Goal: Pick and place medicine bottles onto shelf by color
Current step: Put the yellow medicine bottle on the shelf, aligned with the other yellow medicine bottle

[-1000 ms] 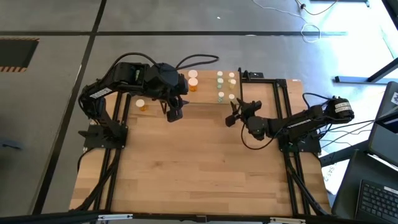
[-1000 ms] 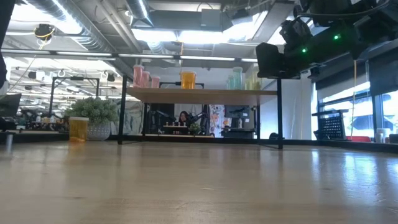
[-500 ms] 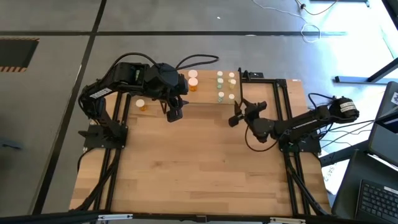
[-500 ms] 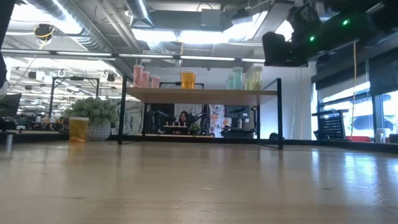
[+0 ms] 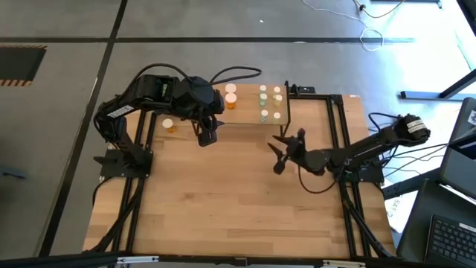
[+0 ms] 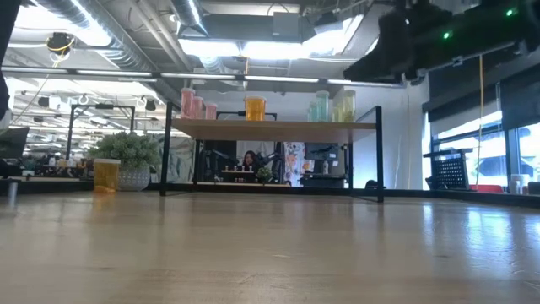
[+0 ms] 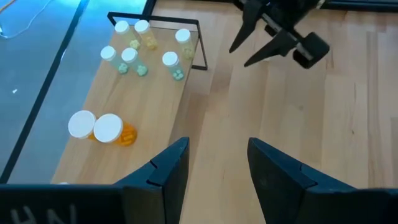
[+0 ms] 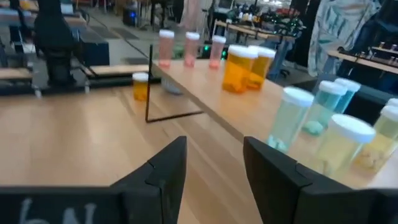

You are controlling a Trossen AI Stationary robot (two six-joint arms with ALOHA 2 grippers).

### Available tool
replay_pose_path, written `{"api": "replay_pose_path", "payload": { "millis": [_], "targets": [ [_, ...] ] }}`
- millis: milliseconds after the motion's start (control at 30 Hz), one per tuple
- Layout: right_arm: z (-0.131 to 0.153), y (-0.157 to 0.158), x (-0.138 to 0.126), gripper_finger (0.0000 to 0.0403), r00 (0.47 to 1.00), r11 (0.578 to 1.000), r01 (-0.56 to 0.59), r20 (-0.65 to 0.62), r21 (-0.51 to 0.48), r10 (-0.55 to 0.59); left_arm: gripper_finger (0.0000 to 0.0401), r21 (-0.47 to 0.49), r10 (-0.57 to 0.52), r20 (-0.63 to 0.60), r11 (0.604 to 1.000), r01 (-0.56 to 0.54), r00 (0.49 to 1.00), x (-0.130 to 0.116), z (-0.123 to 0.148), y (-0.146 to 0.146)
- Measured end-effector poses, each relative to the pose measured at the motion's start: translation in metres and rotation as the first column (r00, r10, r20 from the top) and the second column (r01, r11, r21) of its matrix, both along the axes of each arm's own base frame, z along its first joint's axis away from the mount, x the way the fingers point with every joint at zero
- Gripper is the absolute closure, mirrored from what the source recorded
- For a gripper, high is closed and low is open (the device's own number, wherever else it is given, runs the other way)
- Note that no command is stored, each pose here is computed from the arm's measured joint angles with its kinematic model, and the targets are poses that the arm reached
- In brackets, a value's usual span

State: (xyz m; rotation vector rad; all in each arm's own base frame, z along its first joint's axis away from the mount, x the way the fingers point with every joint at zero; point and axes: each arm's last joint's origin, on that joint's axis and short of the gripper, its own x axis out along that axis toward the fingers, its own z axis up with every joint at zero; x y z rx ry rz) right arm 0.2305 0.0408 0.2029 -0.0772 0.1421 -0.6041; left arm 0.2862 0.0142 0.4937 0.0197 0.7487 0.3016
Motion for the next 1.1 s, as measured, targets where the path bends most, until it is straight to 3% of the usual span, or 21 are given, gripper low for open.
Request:
{"api": "replay_pose_path", "payload": {
  "millis": [367, 1100],
  "targets": [
    [-0.017, -0.03, 0.011, 0.0241, 0.995, 1.0, 0.01, -0.096, 0.013, -0.009, 0.0244, 0.0, 0.0, 0.001, 1.0, 0.0, 1.0, 0.0, 0.0, 0.0],
    [-0.019, -0.061, 0.011, 0.0241, 0.987, 0.99, 0.139, -0.087, 0.034, -0.135, 0.0244, 0.0, 0.0, 0.001, 1.0, 0.0, 1.0, 0.0, 0.0, 0.0]
  ]
}}
